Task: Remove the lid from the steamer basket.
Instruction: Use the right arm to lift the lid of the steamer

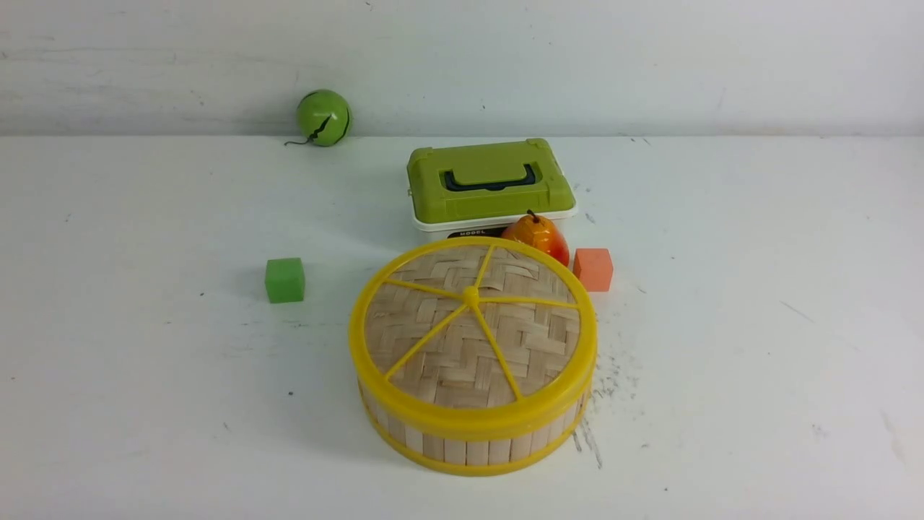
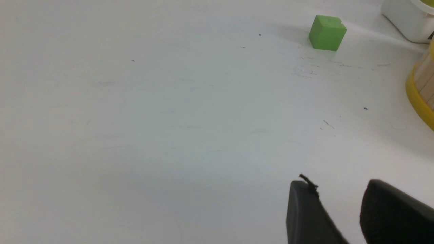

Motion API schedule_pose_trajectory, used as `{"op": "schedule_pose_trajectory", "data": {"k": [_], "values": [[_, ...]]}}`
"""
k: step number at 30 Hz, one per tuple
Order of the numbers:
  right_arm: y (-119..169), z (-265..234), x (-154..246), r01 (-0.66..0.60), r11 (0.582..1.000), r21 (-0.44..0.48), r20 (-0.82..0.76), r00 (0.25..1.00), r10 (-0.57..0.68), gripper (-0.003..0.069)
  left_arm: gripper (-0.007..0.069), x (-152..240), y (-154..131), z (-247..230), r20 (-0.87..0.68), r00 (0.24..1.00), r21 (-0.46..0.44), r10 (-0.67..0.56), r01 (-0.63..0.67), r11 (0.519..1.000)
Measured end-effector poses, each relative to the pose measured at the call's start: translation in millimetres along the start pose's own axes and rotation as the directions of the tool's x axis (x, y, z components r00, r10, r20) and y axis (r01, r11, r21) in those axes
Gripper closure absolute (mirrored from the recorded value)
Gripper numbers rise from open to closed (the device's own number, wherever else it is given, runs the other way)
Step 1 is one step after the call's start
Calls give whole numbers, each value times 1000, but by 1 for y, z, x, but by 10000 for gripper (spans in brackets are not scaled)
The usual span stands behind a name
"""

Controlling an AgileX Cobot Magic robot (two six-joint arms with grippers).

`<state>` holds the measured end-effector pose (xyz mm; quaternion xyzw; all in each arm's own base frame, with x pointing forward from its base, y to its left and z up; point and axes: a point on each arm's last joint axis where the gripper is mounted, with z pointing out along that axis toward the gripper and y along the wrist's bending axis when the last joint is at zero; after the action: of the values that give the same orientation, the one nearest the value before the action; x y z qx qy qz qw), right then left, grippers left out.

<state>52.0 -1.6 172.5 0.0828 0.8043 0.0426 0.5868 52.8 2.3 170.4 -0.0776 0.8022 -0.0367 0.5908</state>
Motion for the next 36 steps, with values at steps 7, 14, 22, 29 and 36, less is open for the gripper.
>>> {"op": "schedule_pose_trajectory", "data": {"k": [7, 14, 22, 29, 36], "values": [[14, 0, 0, -637, 759, -136, -90, 771, 631, 556, 386, 0, 0, 0, 0, 1000, 0, 0, 0, 1000], [22, -2, -4, -867, 465, -180, -176, 493, 852, 549, 386, 0, 0, 0, 0, 1000, 0, 0, 0, 1000], [21, -4, -11, -756, 614, -228, -110, 646, 755, 546, 386, 0, 0, 0, 0, 1000, 0, 0, 0, 1000], [46, -34, -102, -227, 930, -288, -95, 973, 208, 639, 386, 0, 0, 0, 0, 1000, 0, 0, 0, 1000], [65, 12, -210, 225, 904, -365, -438, 815, -379, 680, 386, 0, 0, 0, 0, 1000, 0, 0, 0, 1000]]}}
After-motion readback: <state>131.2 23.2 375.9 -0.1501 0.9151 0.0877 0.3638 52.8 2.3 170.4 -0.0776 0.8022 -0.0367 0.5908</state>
